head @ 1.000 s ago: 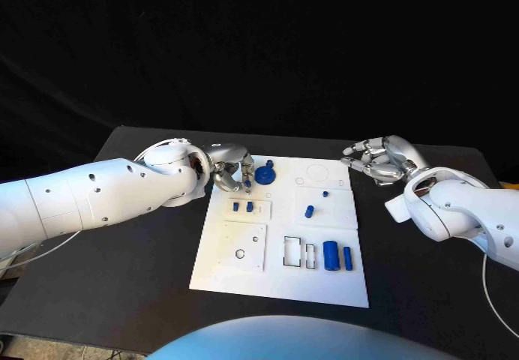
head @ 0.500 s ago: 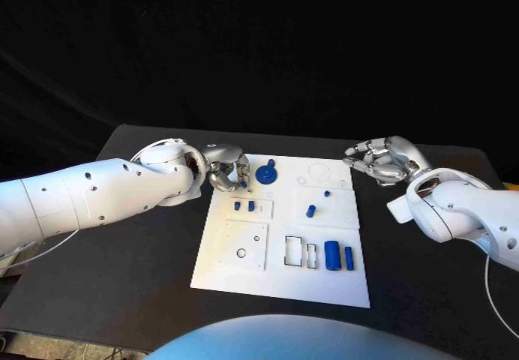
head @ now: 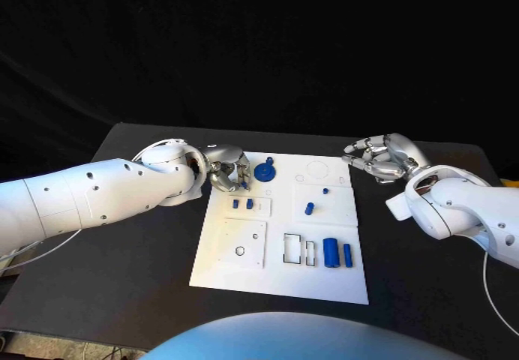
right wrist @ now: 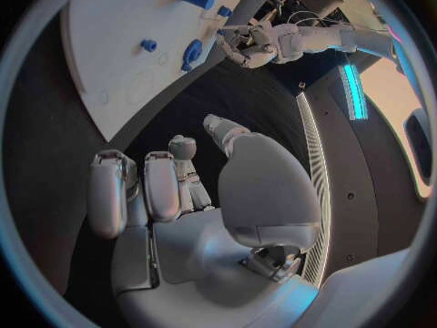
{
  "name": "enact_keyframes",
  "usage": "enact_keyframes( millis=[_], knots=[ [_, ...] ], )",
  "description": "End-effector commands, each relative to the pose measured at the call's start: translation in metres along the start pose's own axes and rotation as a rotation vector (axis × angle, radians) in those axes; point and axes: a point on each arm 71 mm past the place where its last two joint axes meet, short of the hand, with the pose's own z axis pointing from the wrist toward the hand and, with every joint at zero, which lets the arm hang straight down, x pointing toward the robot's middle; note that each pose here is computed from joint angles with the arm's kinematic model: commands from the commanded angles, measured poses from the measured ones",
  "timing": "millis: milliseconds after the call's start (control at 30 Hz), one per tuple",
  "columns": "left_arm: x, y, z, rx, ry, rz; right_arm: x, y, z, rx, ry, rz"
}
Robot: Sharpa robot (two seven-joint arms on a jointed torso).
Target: Assemble the parts on the task board
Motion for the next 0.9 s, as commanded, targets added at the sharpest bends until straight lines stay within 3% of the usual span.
enact_keyframes(
  millis=[33,900],
  knots=[
    [0.0022,-0.0029,0.0025,0.005,0.016,-0.009,0.0018,0.0009,-0.0001,-0.008,0.014,-0.008],
    [0.0081,-0.0023,0.0100,-0.012,0.057,-0.010,0.0016,0.0007,-0.0001,-0.008,0.015,-0.008]
  ],
)
